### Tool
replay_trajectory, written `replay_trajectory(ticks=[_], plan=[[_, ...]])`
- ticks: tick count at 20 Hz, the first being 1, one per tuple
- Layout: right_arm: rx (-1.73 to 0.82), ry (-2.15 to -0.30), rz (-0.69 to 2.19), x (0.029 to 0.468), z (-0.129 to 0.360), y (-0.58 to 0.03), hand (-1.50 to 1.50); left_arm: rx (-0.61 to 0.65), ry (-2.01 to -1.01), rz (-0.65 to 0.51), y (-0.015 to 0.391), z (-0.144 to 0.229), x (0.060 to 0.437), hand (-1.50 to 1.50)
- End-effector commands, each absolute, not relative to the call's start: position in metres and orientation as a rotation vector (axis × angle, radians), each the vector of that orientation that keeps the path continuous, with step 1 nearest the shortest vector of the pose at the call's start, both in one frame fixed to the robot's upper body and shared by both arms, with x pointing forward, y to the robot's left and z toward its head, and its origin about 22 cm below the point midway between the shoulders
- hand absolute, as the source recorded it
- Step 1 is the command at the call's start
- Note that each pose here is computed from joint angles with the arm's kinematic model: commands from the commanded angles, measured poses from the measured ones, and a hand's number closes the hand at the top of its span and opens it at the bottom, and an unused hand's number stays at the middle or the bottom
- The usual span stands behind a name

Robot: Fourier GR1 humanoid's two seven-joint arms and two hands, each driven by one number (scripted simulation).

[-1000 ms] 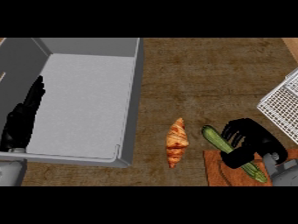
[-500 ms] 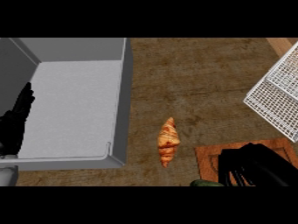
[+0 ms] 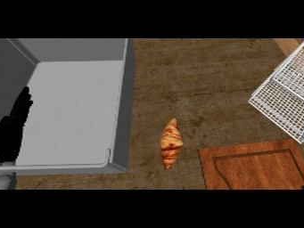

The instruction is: Pick the squash from the cutting board and place it in the tiered basket

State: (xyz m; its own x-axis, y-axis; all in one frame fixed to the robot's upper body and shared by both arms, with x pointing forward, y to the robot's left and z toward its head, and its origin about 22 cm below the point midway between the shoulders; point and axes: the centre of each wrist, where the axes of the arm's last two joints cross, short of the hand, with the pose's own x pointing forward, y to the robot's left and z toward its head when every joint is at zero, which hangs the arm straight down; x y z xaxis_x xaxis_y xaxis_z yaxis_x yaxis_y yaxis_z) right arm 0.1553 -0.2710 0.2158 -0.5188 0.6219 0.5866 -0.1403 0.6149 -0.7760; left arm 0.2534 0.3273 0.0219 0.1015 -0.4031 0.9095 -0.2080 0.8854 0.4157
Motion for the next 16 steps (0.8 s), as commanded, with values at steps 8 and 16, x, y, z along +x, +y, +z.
replay_trajectory(ticks=[8,16], plan=[[-0.473,-1.936,0.974,0.149,0.285,-0.383,1.5,0.473,-1.517,-0.191,0.314,0.023,0.267,0.0],[-0.729,-1.921,1.054,0.177,0.287,-0.42,1.5,0.431,-1.534,-0.217,0.284,0.036,0.268,0.0]])
